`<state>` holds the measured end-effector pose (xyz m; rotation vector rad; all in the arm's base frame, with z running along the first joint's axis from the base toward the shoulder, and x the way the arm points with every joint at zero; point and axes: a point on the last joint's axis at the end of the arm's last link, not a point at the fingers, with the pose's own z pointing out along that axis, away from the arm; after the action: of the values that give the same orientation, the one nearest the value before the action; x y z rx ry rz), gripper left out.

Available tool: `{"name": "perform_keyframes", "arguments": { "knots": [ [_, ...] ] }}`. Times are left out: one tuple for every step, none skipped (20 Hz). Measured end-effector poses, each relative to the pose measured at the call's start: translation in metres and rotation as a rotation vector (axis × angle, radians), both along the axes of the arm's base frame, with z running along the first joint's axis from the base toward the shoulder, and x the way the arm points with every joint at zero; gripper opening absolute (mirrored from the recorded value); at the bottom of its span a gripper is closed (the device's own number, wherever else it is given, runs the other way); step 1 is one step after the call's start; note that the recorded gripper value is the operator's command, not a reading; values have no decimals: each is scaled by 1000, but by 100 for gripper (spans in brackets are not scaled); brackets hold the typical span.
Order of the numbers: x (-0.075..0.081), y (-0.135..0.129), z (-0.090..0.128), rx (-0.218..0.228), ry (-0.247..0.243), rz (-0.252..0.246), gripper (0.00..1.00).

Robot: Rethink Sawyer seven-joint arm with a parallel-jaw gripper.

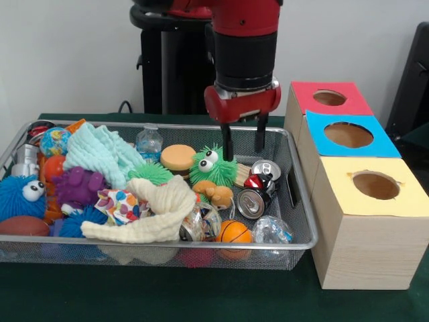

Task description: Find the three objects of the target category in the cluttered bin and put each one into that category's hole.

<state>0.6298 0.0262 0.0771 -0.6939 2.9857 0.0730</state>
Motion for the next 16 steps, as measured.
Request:
{"name": "perform_keyframes", "arguments": {
  "knots": [
    [1,-1,-8,11,7,-6,100],
    [2,-2,-12,18,10,-10,100],
    [3,-4,-17,26,14,-15,100],
    [4,-7,-24,37,21,-20,100],
    [4,-9,-27,41,23,-21,100],
    [4,-11,-31,46,27,-21,100],
    [4,-13,-33,48,28,-21,100],
    [4,-16,-37,51,30,-19,100],
    [4,-22,-43,56,32,-14,100],
    [4,-26,-46,57,32,-9,100],
    [4,-28,-47,56,31,-5,100],
    [4,-30,-49,55,31,-1,100],
    [4,-32,-50,55,30,2,100],
    [4,-35,-52,52,27,9,100],
    [5,-37,-52,50,26,13,100],
    [6,-39,-52,48,21,21,100]
  ]
}}
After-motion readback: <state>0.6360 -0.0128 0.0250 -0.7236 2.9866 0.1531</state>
